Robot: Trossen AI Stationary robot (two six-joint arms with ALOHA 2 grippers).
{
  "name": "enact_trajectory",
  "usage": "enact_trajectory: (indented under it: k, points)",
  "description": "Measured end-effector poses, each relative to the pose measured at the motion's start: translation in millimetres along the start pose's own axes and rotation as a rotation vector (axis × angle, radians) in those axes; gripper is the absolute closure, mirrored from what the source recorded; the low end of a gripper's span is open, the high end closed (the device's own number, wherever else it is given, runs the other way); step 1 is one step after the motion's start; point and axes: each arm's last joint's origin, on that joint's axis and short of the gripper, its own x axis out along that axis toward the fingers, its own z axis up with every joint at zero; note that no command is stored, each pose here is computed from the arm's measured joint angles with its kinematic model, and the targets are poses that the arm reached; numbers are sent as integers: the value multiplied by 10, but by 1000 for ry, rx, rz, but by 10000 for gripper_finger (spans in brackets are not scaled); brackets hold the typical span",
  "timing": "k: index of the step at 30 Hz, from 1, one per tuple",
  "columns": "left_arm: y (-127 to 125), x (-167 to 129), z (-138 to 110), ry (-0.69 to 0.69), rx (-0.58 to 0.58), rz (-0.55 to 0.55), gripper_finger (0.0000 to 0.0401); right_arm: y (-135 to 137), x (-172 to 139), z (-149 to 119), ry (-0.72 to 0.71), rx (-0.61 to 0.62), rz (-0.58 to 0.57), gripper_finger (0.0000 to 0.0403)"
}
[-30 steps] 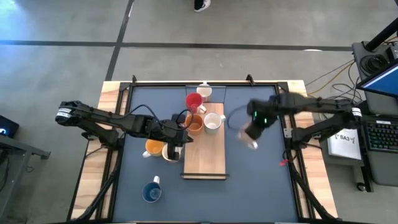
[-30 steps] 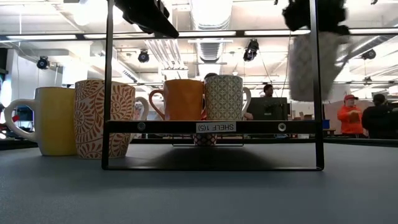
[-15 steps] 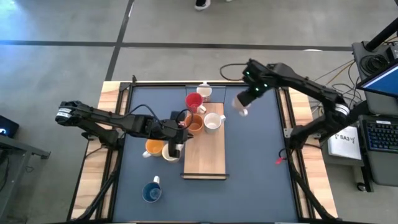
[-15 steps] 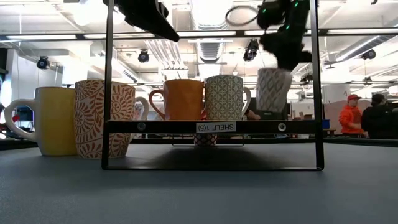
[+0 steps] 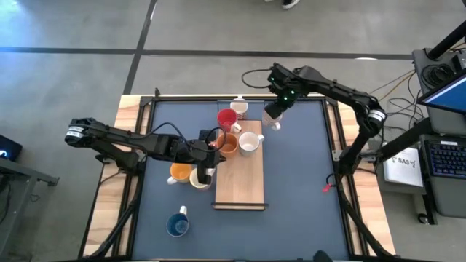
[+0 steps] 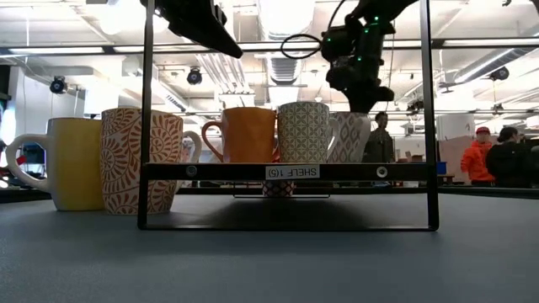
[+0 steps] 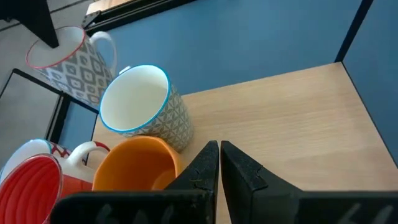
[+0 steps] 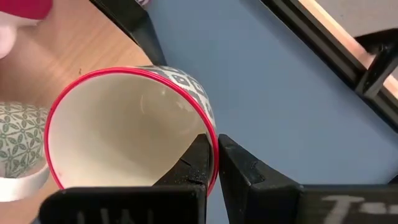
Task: Place coffee mugs
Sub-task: Put the gray patterned mug on the shelf
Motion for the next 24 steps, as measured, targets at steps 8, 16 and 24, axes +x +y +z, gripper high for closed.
enact_trajectory:
  k: [8,16,24]
  points:
    - [-2,0,-3,4,-51,-1,401,66,19,87,-26,-21,26,390]
    - [-5,0,-22,20,-73,-3,401,157,19,117,-71,-40,51,390]
    - [-5,0,-23,21,-73,-3,401,289,132,168,-93,-59,53,390]
